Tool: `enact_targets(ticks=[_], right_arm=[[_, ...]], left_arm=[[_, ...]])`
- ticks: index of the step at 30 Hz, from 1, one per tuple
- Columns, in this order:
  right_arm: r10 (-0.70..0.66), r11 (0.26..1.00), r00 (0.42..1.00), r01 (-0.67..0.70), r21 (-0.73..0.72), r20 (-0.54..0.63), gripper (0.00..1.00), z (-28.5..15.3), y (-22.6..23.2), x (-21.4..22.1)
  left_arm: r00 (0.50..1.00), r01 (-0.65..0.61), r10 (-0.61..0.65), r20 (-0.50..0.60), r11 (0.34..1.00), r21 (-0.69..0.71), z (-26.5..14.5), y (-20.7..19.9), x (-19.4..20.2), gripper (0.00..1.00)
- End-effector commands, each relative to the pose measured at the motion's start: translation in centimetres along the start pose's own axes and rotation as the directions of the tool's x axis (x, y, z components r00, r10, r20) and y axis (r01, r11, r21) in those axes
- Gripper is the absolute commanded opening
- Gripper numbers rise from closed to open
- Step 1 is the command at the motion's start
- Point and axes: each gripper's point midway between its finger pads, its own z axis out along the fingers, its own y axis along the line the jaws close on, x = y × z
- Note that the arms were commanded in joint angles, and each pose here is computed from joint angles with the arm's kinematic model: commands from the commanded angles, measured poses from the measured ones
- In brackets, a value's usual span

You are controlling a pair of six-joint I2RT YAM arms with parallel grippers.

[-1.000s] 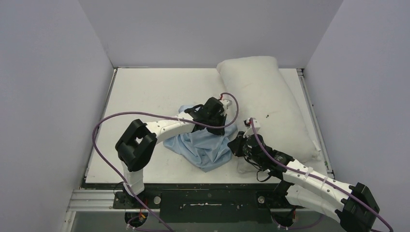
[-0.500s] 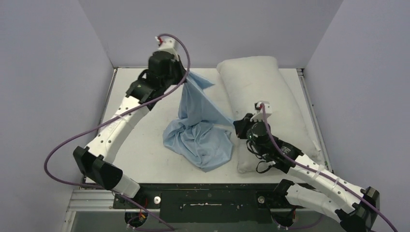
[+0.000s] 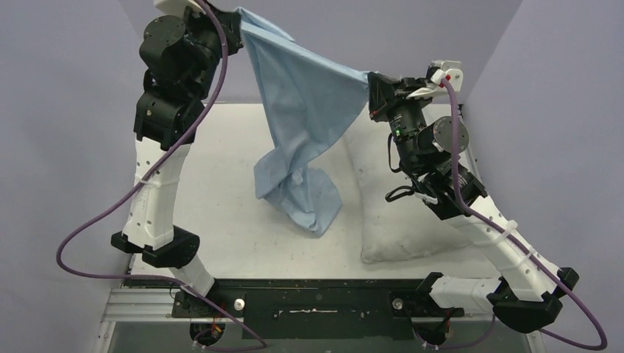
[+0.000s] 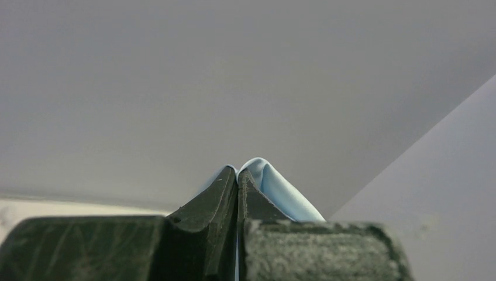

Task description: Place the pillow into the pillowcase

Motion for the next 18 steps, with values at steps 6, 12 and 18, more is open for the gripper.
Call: enact_targets(ticks=[6, 12, 18], right_arm=[[-0.019, 0.944, 0.938, -0.097, -0.315, -0.346, 0.00, -6.7, 3.1, 9.0], [0.031, 0.784, 0.731, -0.441, -0.438, -0.681, 0.00, -16.0, 6.0, 20.5], [-0.116, 0.914, 0.614, -0.242, -0.326, -0.780, 0.31, -17.7, 0.6, 27.3]], left_arm=[[0.969, -0.110, 0.068, -0.237, 0.979, -0.171, -6.4, 8.6, 9.9, 0.00], [0.921, -0.226, 0.104, -0.374, 0.928, -0.297, -12.6, 16.2, 16.9, 0.00], [0.860, -0.372, 0.168, -0.482, 0.853, -0.366, -16.3, 21.1, 20.5, 0.00]])
